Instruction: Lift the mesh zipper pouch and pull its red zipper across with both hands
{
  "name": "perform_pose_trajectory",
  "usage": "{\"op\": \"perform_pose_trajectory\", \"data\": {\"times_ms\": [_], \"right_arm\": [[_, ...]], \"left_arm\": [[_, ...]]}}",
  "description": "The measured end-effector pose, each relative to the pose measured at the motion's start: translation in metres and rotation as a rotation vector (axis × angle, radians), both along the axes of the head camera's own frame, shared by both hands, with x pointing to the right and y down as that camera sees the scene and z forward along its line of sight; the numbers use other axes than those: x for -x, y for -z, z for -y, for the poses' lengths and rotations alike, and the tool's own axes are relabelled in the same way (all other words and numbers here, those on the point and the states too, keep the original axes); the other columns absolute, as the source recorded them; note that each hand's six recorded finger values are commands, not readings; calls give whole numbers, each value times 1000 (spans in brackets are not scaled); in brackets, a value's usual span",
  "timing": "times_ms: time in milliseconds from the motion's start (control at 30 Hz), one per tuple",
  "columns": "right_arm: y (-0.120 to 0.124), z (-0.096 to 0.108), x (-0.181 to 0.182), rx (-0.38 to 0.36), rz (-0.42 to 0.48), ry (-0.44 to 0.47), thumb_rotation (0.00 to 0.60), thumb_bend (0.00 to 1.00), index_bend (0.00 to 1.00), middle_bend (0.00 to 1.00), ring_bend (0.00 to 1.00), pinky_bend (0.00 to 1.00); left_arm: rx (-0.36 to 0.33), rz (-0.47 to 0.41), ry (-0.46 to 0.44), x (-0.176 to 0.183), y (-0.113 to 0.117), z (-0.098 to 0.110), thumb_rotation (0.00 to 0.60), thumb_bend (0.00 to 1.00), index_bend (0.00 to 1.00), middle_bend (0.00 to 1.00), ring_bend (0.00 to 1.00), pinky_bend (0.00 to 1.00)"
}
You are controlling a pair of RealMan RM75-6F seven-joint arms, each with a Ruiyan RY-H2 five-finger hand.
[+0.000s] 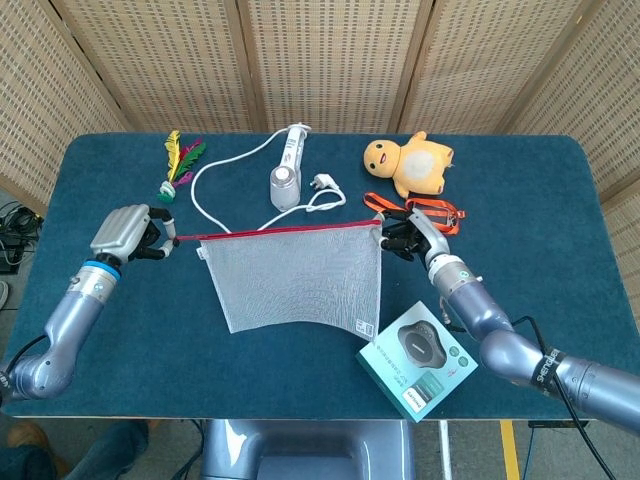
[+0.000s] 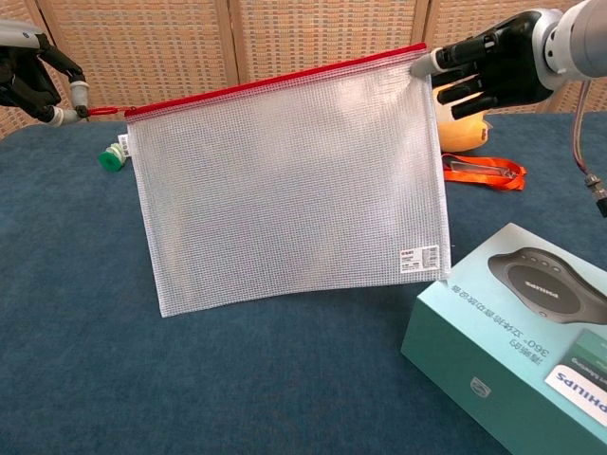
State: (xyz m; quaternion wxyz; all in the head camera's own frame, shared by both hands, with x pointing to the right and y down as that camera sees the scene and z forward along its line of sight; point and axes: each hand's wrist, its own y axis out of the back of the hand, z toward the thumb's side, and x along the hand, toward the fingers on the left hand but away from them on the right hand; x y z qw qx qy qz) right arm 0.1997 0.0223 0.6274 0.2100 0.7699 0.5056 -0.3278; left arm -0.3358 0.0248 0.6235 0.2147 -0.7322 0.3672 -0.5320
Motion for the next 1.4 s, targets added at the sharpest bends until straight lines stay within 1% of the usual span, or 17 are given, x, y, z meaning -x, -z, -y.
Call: {"op": "perform_pose_trajectory", "data": {"times_ms": [33, 133, 433, 533, 600, 633, 667, 700, 733, 767, 800, 867, 933, 1000, 1167, 1267, 1400], "right_arm": [[-1, 1, -2, -16, -20, 12, 600, 116, 80, 904, 851, 1000], [-1, 3, -7, -65, -86, 50, 600, 55, 20, 897, 848, 1000], [12, -3, -37, -212, -270, 128, 600, 52, 33, 882, 840, 1000], [17, -11, -55, -251, -321, 137, 600, 52, 83, 850, 810, 999], [21, -15, -67, -284, -357, 138, 600, 52, 106, 805, 755, 960], [24, -17, -75, -312, -389, 148, 600, 50, 113, 753, 696, 889], [26, -19, -80, -335, -414, 161, 600, 44, 115, 703, 642, 816], [28, -22, -85, -358, -441, 182, 600, 31, 117, 606, 537, 669], [30, -26, -91, -392, -479, 215, 600, 16, 117, 493, 412, 496], [32, -29, -95, -421, -509, 242, 600, 7, 117, 415, 322, 375], [35, -32, -100, -450, -544, 274, 600, 1, 117, 309, 197, 207], [41, -43, -112, -522, -629, 355, 600, 0, 117, 162, 44, 29], [49, -59, -127, -604, -736, 445, 600, 0, 110, 83, 3, 0], [55, -70, -137, -652, -803, 492, 600, 0, 97, 21, 0, 0], [77, -115, -173, -752, -973, 552, 600, 0, 88, 0, 0, 0], [87, -142, -188, -785, -1031, 569, 600, 0, 88, 0, 0, 0], [94, -162, -199, -807, -1068, 576, 600, 0, 87, 0, 0, 0]], "left_arm": [[-1, -6, 0, 0, 1, 0, 600, 8, 16, 993, 940, 1000], [-12, -15, -2, 1, 3, 1, 600, 0, 0, 991, 939, 1000], [-107, -27, -1, 11, 24, 0, 600, 0, 0, 956, 896, 983], [-186, 8, -25, 18, 36, -2, 600, 0, 0, 831, 755, 836], [-250, 42, -42, 25, 44, -5, 600, 0, 0, 641, 572, 629], [-293, 67, -45, 32, 49, -8, 600, 0, 0, 546, 478, 535], [-322, 88, -42, 38, 53, -13, 600, 0, 0, 384, 320, 385], [-350, 110, -37, 45, 57, -18, 600, 0, 0, 219, 168, 241], [-381, 142, -29, 56, 62, -27, 600, 0, 0, 94, 61, 119], [-398, 166, -21, 64, 66, -35, 600, 0, 0, 41, 21, 63], [-407, 190, -12, 72, 68, -44, 600, 0, 0, 3, 0, 14], [-396, 243, 12, 90, 72, -69, 600, 0, 0, 0, 0, 0], [-363, 283, 36, 105, 76, -95, 600, 0, 0, 0, 0, 0], [-336, 309, 56, 114, 80, -114, 600, 0, 0, 0, 0, 0], [-328, 338, 104, 136, 93, -159, 600, 0, 0, 0, 0, 0], [-345, 338, 107, 141, 101, -179, 600, 0, 0, 0, 0, 0], [-357, 339, 96, 145, 106, -197, 600, 0, 0, 0, 0, 0]]}}
